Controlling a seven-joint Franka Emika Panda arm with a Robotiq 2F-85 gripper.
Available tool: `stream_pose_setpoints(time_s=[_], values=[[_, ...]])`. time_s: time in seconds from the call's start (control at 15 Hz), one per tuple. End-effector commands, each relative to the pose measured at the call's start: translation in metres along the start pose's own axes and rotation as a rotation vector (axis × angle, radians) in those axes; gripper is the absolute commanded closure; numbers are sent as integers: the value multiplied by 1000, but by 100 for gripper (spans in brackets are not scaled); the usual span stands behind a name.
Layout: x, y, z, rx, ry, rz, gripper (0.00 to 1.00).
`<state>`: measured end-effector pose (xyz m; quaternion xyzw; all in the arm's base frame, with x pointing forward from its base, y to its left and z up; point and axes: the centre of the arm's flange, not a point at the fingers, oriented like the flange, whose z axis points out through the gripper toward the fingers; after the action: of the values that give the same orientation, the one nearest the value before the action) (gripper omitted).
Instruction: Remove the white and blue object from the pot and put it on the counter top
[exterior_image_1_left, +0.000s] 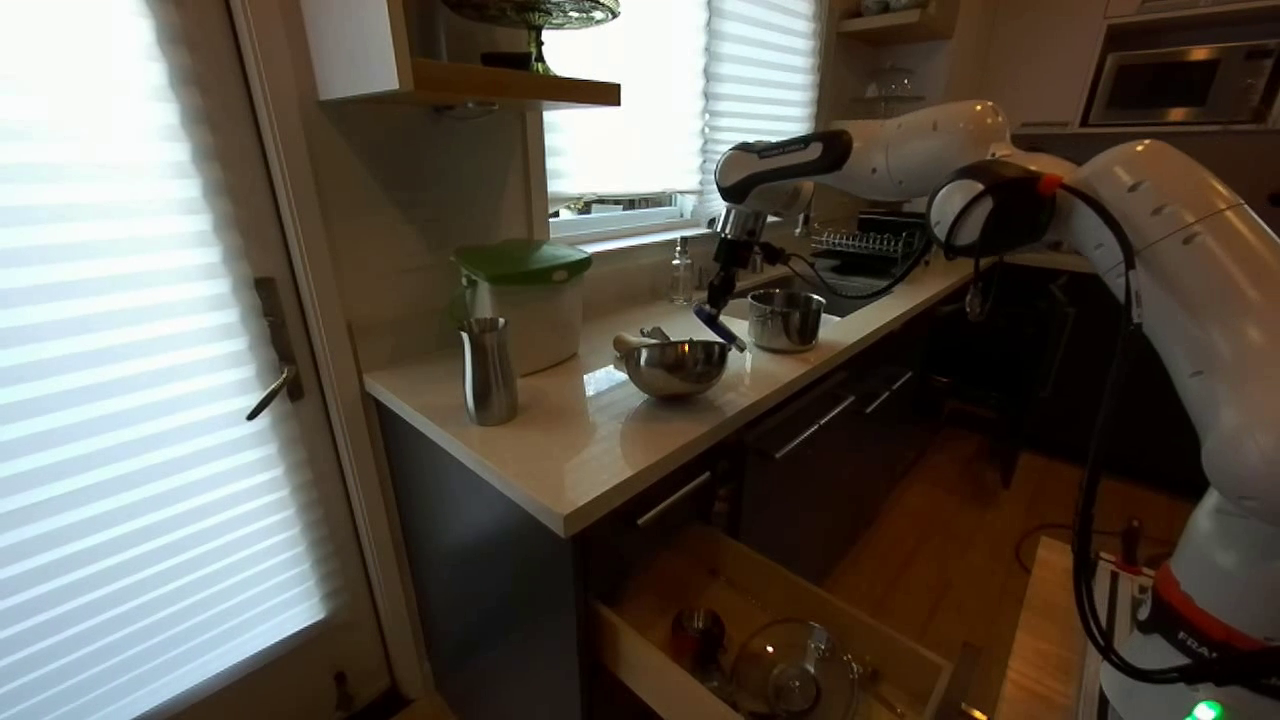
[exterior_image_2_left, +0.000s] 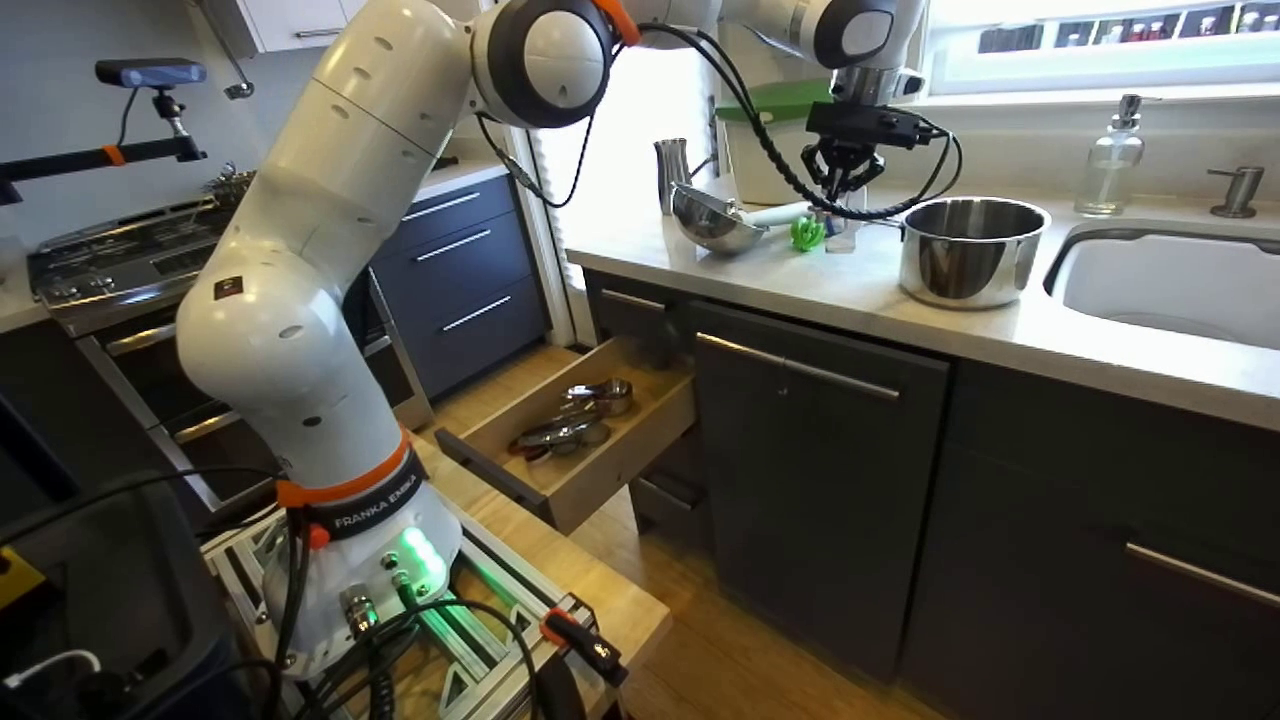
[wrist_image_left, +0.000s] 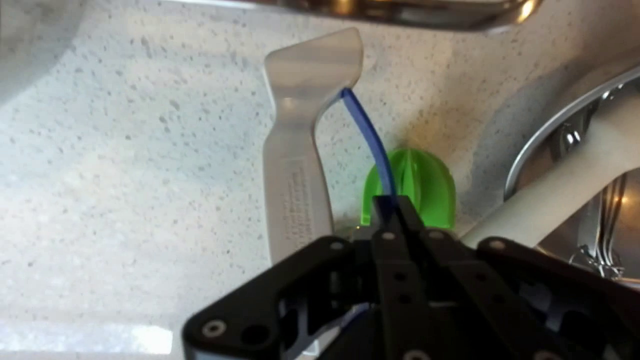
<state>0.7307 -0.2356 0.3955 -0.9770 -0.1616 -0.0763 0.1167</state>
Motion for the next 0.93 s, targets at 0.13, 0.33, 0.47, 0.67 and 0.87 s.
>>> stream_pose_setpoints(time_s=[0.13,0.33,0.47,0.67,0.87], values=[[21,25,16,19,-138,41,99],[20,33,22,-6,-162,84,99],[20,36,26,-6,-167,114,99],[21,38,37,6,-166,141,71],[20,37,32,1,-138,157,57]])
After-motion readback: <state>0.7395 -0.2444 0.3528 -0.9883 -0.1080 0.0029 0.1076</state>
